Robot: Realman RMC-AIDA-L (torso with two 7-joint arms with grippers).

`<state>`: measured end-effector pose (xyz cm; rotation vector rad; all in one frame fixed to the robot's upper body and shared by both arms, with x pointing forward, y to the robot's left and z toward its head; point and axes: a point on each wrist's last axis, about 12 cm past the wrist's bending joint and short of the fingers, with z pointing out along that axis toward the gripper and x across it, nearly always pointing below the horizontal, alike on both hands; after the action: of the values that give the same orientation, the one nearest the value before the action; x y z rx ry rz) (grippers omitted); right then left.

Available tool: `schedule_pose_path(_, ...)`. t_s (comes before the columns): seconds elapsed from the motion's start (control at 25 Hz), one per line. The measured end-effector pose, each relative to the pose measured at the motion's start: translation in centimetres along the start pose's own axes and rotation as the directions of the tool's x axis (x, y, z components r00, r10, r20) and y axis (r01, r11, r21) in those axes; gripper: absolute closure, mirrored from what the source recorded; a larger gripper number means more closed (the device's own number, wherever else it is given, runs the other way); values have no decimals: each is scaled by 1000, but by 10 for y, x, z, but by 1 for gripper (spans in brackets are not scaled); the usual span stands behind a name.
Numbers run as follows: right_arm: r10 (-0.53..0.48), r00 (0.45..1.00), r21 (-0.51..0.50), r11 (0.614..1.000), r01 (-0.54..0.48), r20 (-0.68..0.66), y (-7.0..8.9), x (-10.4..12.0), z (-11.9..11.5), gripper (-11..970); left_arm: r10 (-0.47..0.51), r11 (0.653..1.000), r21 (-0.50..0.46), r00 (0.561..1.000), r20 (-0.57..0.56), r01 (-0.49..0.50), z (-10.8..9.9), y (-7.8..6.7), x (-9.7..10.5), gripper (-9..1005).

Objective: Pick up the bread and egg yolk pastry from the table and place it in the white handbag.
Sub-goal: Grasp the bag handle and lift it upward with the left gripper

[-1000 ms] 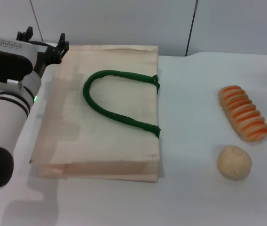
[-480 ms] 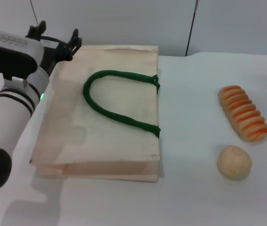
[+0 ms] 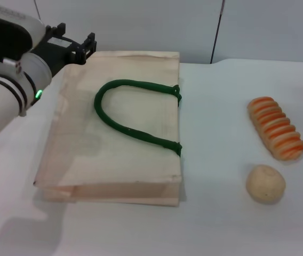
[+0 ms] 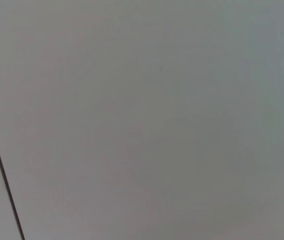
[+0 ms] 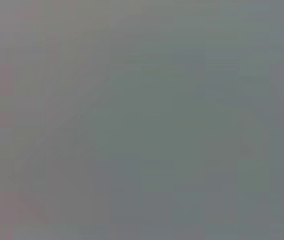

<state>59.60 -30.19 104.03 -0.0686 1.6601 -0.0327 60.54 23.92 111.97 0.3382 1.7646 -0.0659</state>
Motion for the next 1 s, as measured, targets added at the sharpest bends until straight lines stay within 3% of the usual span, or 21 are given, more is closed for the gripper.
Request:
schedule_pose_path(0.16, -1, 1000, -1, 1000, 1, -4, 0, 0, 0, 224, -19, 997, 69, 998, -54, 22, -6, 4, -19, 292)
schedule_pose_path(0.48, -1, 1000, -2, 1000, 1, -5, 0, 0, 1, 224, 27, 981, 196, 983, -183, 9, -19, 14, -53, 291)
schedule_pose_path(0.76, -1, 1000, -5, 1000, 1, -1, 1, -2, 2, 223, 60, 986, 169, 949, -311, -7, -21, 20, -70, 291)
schedule_pose_path(1.0, 1, 1000, -12, 1000, -1, 5, 4, -4, 5, 223, 118, 982, 184, 908, -402, -46, -13, 14, -81, 298)
